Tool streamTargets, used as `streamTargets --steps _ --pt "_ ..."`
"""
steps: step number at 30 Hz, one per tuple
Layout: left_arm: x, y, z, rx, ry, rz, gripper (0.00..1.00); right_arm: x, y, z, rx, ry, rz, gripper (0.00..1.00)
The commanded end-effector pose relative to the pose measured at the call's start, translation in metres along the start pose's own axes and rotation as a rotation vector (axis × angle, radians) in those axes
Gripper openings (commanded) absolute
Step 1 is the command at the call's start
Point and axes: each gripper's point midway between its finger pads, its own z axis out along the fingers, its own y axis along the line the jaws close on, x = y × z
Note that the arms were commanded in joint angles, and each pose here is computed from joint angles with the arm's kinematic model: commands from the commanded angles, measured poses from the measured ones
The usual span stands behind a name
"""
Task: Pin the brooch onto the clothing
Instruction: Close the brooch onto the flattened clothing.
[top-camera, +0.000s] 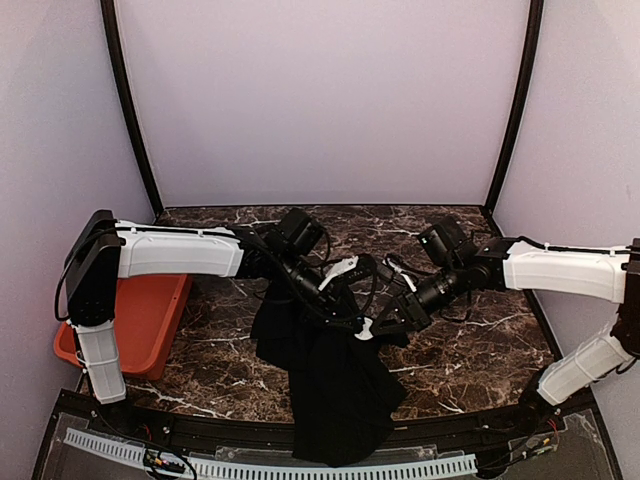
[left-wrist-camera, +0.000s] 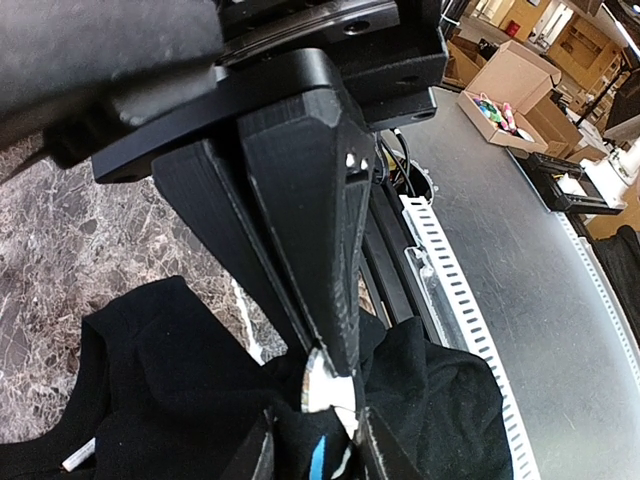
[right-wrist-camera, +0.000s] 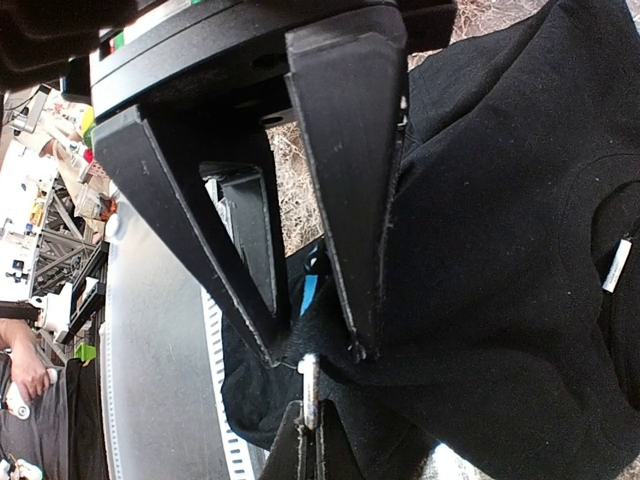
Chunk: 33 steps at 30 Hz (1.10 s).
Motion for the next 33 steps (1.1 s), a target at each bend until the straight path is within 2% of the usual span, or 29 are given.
streamTargets --steps 1,16,33 --pt "-0.005 -0.004 0.001 0.005 -0.007 -0.004 0.26 -0.012 0.006 0.000 -0.027 -0.025 -0.035 0.00" --pt "-0.002 -0.011 0.009 0.027 0.010 -0.002 0.25 -0.013 0.004 0.001 -0.022 -0.025 -0.032 0.00" --pt "0.005 -0.002 0.015 -0.027 0.049 -0.010 0.21 -0.014 0.005 0.000 -0.024 -0.027 -0.031 0.00"
